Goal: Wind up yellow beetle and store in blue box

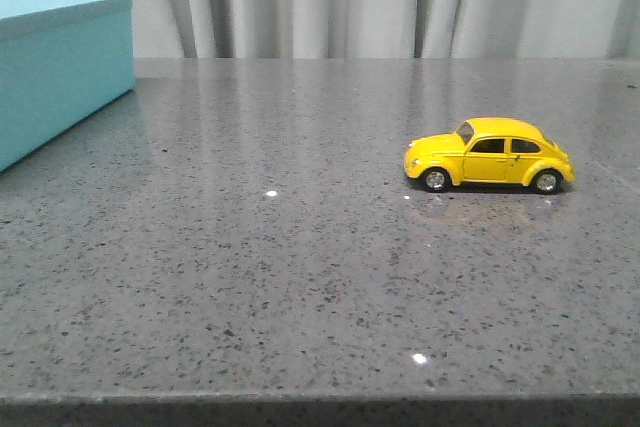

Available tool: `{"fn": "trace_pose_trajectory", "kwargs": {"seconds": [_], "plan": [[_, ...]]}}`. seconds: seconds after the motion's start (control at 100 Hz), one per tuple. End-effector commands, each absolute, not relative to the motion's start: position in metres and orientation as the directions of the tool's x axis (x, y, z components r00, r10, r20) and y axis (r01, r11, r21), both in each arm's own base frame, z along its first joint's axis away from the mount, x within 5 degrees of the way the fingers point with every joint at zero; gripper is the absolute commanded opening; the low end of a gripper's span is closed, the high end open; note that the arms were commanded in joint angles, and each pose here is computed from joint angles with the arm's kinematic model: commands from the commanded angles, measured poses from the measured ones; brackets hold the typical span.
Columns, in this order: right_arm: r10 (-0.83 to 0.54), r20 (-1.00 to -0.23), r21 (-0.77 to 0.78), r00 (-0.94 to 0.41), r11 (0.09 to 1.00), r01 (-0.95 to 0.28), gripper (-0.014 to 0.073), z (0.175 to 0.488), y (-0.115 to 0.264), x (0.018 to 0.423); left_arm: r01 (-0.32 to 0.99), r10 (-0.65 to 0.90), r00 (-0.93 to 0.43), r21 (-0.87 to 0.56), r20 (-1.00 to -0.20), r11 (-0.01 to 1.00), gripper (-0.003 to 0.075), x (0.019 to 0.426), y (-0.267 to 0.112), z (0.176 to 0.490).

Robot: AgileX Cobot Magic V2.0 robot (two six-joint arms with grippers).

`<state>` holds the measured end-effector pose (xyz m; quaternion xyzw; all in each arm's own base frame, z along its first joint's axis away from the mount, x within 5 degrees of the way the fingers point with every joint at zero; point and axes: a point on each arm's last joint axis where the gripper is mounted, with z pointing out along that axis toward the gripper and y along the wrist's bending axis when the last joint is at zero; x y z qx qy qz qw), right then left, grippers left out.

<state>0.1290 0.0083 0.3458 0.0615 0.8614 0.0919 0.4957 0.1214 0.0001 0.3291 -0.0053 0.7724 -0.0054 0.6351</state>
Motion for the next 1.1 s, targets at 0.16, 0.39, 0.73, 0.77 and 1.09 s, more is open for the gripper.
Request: {"fn": "trace_pose_trajectory", "kwargs": {"seconds": [0.16, 0.39, 0.73, 0.77, 1.09], "plan": [[0.164, -0.758, 0.27, -0.631, 0.96, -0.075, 0.0451, 0.372, 0.029, 0.172, 0.0, -0.023, -0.078, -0.023, -0.997, 1.0, 0.0302, 0.123, 0.0, 0.348], [0.129, -0.634, 0.31, -0.763, 0.946, -0.097, 0.0447, 0.373, 0.06, 0.212, 0.0, -0.023, -0.078, -0.023, -0.997, 1.0, 0.0302, 0.123, 0.0, 0.348], [0.115, -0.509, 0.22, -0.853, 0.975, 0.0, 0.0447, 0.356, 0.112, 0.259, 0.0, -0.023, -0.078, -0.023, -0.997, 1.0, 0.0302, 0.123, 0.0, 0.348], [0.116, -0.498, 0.224, -0.859, 0.975, 0.001, 0.0447, 0.353, 0.118, 0.263, 0.0, -0.023, -0.078, -0.023, -0.997, 1.0, 0.0302, 0.123, 0.0, 0.348], [0.154, -0.423, 0.259, -0.893, 0.965, 0.044, 0.0447, 0.333, 0.141, 0.284, 0.0, -0.023, -0.078, -0.023, -0.997, 1.0, 0.0302, 0.123, 0.0, 0.348]]}}
